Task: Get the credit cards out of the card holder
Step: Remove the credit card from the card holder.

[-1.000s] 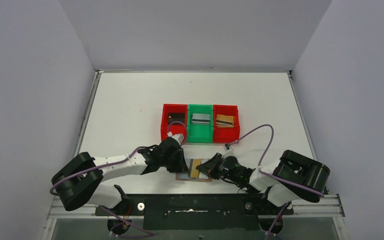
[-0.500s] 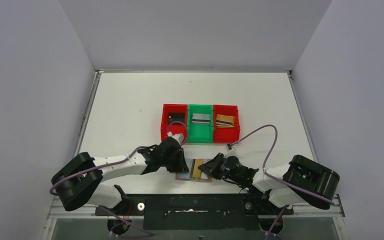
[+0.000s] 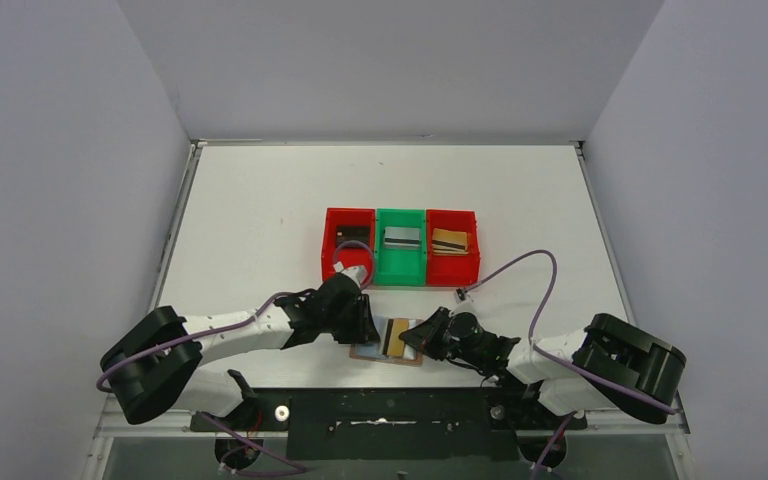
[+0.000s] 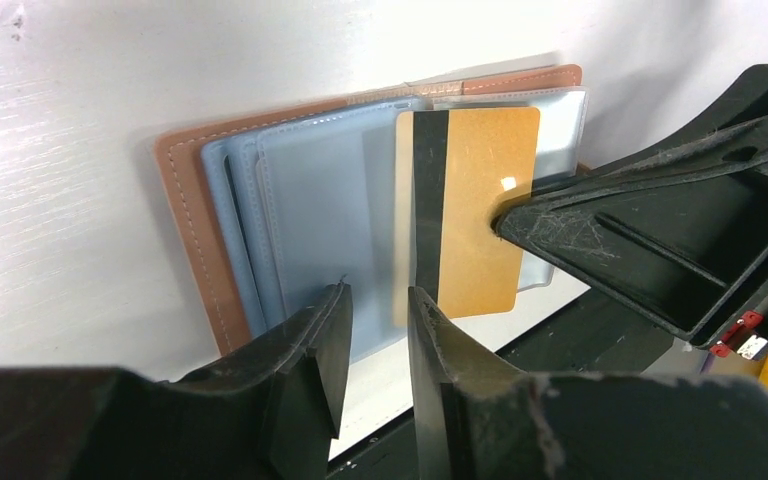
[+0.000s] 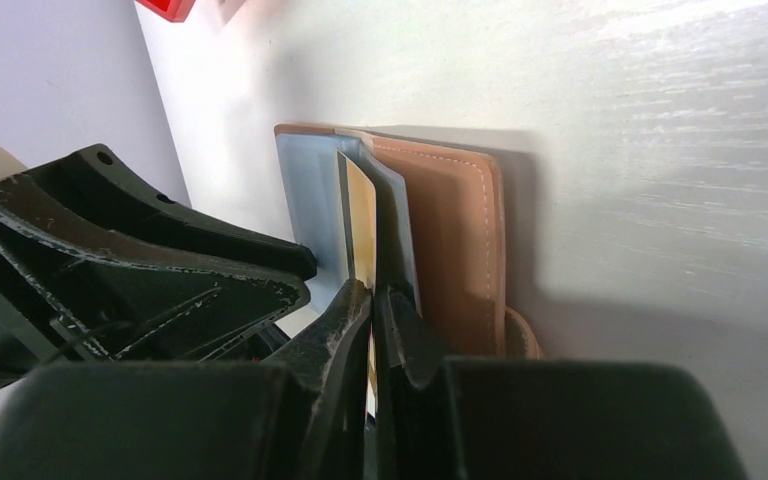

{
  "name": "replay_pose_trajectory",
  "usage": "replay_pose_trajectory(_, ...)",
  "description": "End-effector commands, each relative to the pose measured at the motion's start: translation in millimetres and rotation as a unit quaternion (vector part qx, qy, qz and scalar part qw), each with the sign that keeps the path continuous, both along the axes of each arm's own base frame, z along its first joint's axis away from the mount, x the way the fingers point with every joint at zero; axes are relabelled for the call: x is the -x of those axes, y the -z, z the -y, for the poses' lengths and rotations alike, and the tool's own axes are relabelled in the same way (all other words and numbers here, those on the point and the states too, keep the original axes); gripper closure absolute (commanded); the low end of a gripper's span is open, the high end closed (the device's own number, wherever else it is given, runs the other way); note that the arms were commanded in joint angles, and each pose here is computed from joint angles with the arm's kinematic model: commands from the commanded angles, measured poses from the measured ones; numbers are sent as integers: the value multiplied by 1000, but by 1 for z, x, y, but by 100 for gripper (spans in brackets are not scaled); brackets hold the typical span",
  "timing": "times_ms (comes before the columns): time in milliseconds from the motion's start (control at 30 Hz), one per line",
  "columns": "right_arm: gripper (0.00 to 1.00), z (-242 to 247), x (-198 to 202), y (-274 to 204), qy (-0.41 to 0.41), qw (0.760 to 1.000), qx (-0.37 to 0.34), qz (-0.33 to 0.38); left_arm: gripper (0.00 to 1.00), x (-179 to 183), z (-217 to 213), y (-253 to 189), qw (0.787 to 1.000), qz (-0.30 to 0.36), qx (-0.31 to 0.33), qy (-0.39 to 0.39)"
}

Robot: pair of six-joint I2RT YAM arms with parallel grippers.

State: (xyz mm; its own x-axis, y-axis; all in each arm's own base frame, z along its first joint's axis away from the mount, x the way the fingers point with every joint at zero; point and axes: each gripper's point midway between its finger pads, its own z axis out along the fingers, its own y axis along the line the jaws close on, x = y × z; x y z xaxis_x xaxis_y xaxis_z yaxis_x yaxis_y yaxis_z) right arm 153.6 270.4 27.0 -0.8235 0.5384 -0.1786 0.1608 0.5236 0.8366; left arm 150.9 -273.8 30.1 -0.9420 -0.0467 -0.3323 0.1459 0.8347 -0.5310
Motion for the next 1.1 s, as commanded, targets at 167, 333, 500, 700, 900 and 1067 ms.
replay_pose_trajectory(167,100,16,-8,7,35,999,33,0,67,-7,-17,-1,999,23,-35,-21)
replay_pose_trajectory(333,100,17,-6,5,26,999,45,3,65,-12,-18,-1,998,29,-39,-30)
replay_pose_trajectory(500,100,15,-8,-4,27,999,29,14,65,-10,-24,4,998,27,-50,-32)
replay_pose_trajectory(700,100,14,-11,-16,23,999,21,32,65,-8,-28,4,998,27,-56,-32)
replay_pose_trajectory(900,100,14,-9,-27,19,999,10,43,62,-7,-26,-3,998,29,-42,-33)
replay_pose_trajectory(1067,100,15,-13,-43,29,998,-12,62,56,-15,-19,-20,998,48,-28,-29)
